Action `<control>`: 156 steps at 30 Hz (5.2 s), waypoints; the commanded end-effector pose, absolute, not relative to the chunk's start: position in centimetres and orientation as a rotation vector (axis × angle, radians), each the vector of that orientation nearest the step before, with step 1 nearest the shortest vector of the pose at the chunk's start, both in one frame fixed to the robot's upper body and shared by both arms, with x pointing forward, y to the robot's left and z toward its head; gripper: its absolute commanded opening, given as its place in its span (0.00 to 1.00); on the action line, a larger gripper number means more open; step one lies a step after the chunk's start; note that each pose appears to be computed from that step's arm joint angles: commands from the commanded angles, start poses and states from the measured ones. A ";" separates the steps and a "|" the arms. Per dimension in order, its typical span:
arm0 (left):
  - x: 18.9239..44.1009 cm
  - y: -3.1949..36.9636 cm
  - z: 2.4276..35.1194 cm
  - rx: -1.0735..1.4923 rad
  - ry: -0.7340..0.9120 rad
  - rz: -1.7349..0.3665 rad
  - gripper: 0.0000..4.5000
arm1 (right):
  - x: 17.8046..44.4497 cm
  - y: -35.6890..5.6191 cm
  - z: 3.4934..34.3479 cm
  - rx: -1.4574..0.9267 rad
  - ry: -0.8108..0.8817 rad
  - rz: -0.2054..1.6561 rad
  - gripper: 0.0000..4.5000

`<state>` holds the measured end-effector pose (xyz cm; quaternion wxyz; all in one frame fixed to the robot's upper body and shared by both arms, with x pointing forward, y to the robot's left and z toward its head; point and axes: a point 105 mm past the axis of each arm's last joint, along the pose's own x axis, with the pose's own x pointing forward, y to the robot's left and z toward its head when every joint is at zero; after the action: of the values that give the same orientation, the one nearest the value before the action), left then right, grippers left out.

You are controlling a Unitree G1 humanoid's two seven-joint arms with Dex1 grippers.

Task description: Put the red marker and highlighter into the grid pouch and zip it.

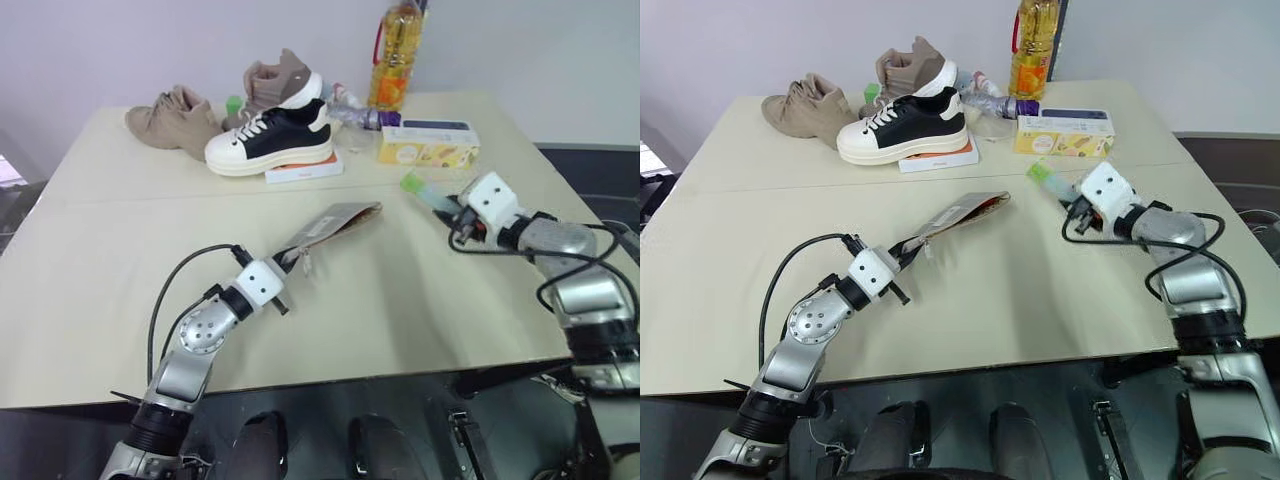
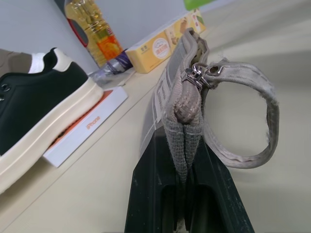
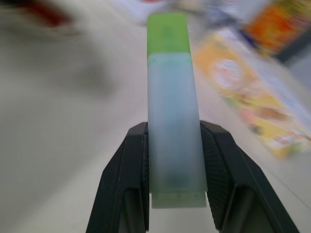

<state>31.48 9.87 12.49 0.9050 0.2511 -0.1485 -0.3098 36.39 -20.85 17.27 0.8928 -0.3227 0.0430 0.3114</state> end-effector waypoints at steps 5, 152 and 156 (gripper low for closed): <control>31.4 9.0 13.9 0.502 -0.371 -0.655 0.00 | 34.8 -18.8 18.3 -0.677 0.064 0.754 0.20; 32.4 8.4 15.8 0.290 -0.433 -0.577 0.00 | 31.4 -3.4 18.3 -0.067 0.002 1.017 0.42; 32.5 8.4 15.8 0.290 -0.434 -0.576 0.00 | 31.8 -3.8 18.8 -0.059 -0.016 0.993 0.01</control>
<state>32.69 8.48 14.54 0.9303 0.1388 -0.1865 -0.2837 31.63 -3.74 16.91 0.8767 -0.0293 0.0274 0.4794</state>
